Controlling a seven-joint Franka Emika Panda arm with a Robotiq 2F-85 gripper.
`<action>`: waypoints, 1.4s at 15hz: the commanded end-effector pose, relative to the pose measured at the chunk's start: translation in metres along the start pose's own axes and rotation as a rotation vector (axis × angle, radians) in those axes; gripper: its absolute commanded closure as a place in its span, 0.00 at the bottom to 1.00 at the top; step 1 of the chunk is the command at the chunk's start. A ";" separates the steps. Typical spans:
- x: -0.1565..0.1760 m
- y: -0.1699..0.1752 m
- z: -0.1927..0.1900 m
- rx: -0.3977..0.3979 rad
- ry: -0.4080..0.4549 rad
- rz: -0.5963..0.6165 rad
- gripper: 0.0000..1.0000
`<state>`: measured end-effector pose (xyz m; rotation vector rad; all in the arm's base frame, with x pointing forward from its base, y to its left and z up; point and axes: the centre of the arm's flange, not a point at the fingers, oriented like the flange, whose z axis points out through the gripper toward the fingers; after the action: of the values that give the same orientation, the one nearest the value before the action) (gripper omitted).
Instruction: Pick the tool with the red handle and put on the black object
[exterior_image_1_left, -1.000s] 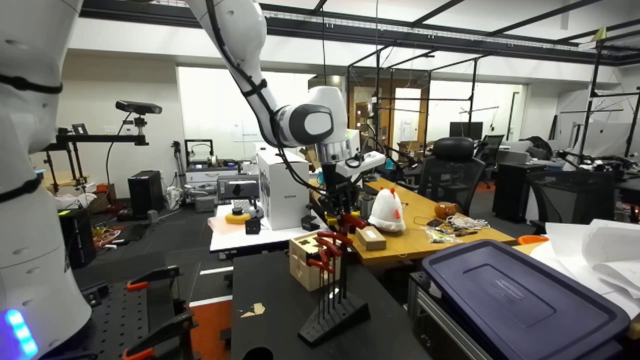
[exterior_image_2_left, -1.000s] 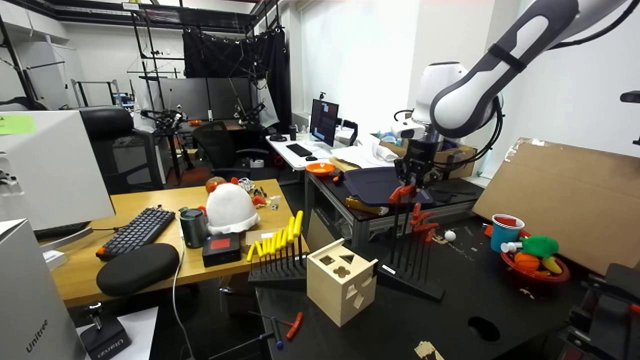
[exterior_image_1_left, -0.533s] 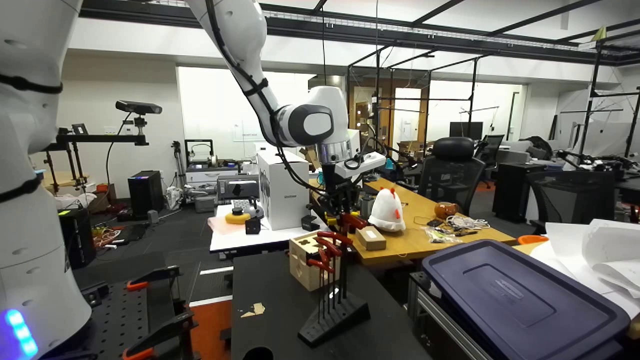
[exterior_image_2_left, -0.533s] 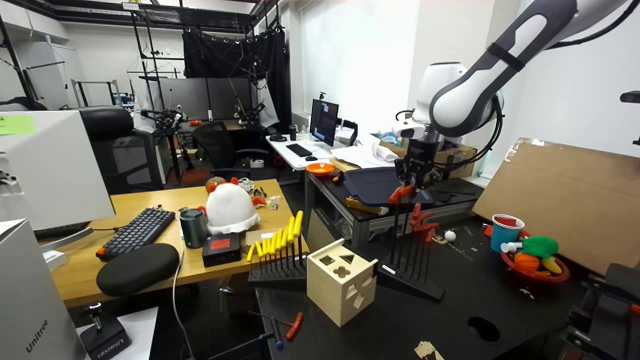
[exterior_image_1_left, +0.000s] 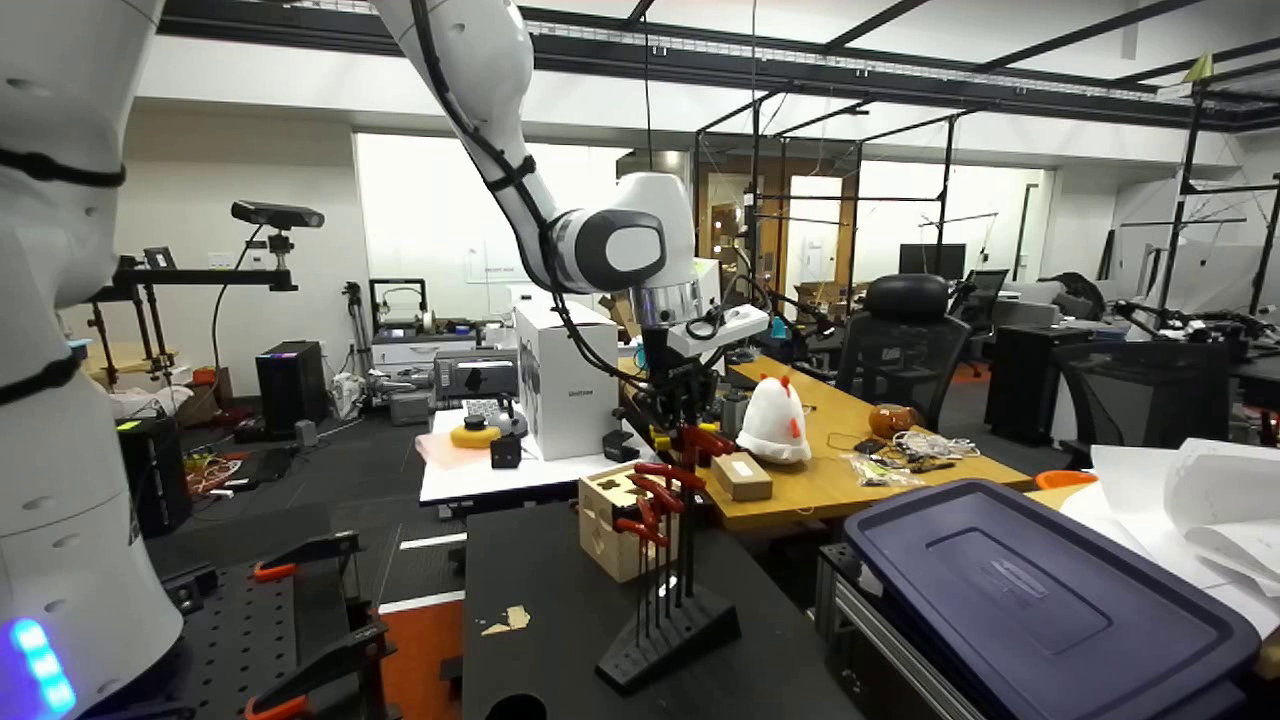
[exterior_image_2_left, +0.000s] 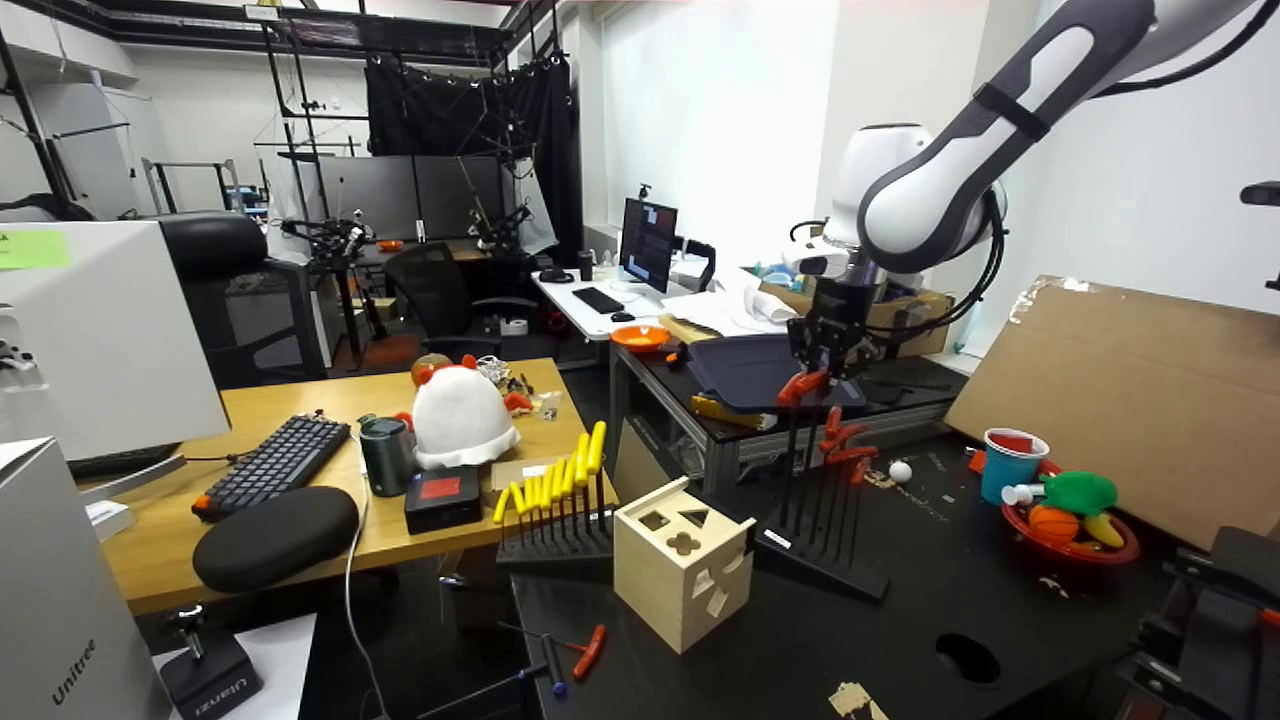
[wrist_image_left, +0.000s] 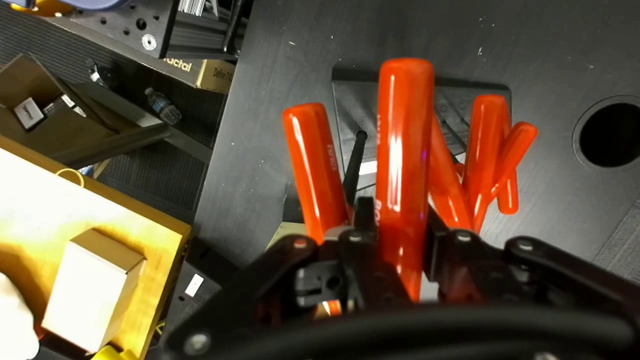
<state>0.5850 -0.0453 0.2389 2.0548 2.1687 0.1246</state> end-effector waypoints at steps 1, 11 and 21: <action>0.003 -0.007 -0.015 -0.018 0.024 0.010 0.94; 0.010 -0.010 -0.011 -0.013 0.077 0.029 0.94; 0.008 -0.028 -0.001 0.007 0.085 0.031 0.94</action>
<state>0.5716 -0.0365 0.2250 2.1400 2.1838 0.1745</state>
